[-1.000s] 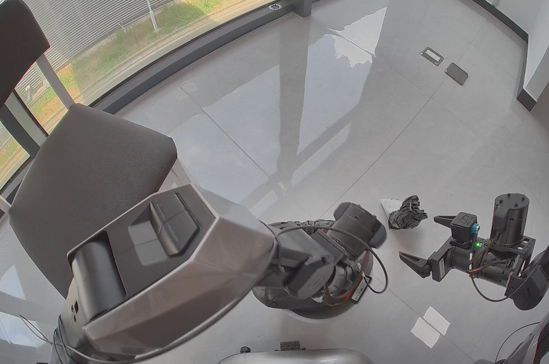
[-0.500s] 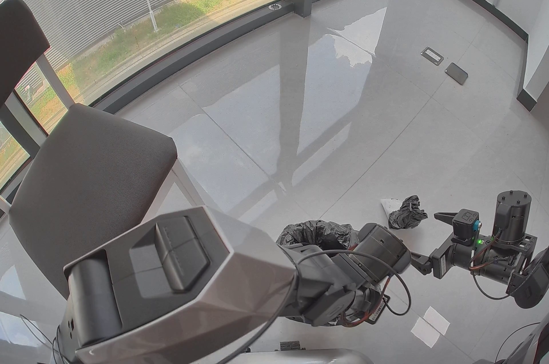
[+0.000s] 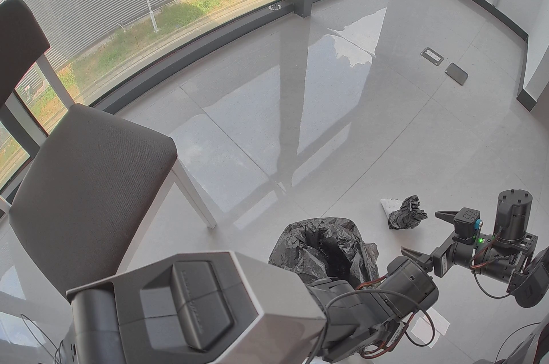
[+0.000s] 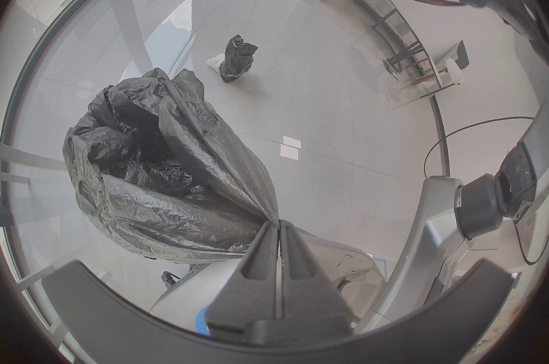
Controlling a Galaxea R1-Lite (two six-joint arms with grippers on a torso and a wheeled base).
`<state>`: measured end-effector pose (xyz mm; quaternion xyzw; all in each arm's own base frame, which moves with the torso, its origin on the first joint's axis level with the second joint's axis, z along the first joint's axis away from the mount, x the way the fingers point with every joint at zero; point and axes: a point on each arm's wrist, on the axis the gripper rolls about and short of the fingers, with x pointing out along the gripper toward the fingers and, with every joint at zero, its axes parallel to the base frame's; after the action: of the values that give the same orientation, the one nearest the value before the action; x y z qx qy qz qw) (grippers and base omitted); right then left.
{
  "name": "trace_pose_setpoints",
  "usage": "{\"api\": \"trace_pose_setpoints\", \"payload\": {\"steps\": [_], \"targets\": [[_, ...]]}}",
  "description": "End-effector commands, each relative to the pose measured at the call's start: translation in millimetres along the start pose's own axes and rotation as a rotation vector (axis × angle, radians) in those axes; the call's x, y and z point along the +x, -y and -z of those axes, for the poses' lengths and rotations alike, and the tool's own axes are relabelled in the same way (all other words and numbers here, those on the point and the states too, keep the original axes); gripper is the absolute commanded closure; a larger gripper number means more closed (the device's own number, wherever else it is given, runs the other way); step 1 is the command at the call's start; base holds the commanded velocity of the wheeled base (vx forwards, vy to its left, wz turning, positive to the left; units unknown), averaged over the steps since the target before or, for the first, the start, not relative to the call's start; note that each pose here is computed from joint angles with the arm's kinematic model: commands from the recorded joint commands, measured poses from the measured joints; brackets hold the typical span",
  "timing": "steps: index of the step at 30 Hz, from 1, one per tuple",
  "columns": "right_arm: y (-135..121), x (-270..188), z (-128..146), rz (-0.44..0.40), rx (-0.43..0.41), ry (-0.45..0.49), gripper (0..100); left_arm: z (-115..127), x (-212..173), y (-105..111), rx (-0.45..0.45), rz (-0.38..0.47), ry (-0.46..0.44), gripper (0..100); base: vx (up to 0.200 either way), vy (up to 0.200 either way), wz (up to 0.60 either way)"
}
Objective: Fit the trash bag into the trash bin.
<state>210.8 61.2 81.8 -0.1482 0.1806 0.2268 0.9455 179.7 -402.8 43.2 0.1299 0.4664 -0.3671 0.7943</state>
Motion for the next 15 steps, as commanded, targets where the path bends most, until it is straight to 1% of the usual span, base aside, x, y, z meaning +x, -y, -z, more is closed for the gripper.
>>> {"api": "trace_pose_setpoints", "payload": {"steps": [1,8,13,14,15], "targets": [[0.0,0.3,-0.5,0.0,-0.001,0.002,0,-0.3,0.9,-2.4,-0.016,-0.009,0.002,100,0.0,0.0,0.0],[0.0,0.5,-0.2,-0.001,-0.001,0.001,0,-5.1,-1.9,-6.3,-0.054,-0.026,0.03,100,0.0,0.0,0.0],[-0.1,0.8,0.2,-0.001,-0.001,-0.002,0,-5.1,-5.6,-7.4,-0.049,-0.027,0.032,100,0.0,0.0,0.0],[-0.1,0.8,0.2,-0.001,-0.001,-0.002,0,-5.1,-5.6,-7.4,-0.049,-0.027,0.032,0,0.0,0.0,0.0],[-0.1,0.8,0.2,-0.001,-0.001,-0.002,0,-2.9,-5.4,-6.8,-0.048,-0.027,0.027,0,0.0,0.0,0.0]]}}
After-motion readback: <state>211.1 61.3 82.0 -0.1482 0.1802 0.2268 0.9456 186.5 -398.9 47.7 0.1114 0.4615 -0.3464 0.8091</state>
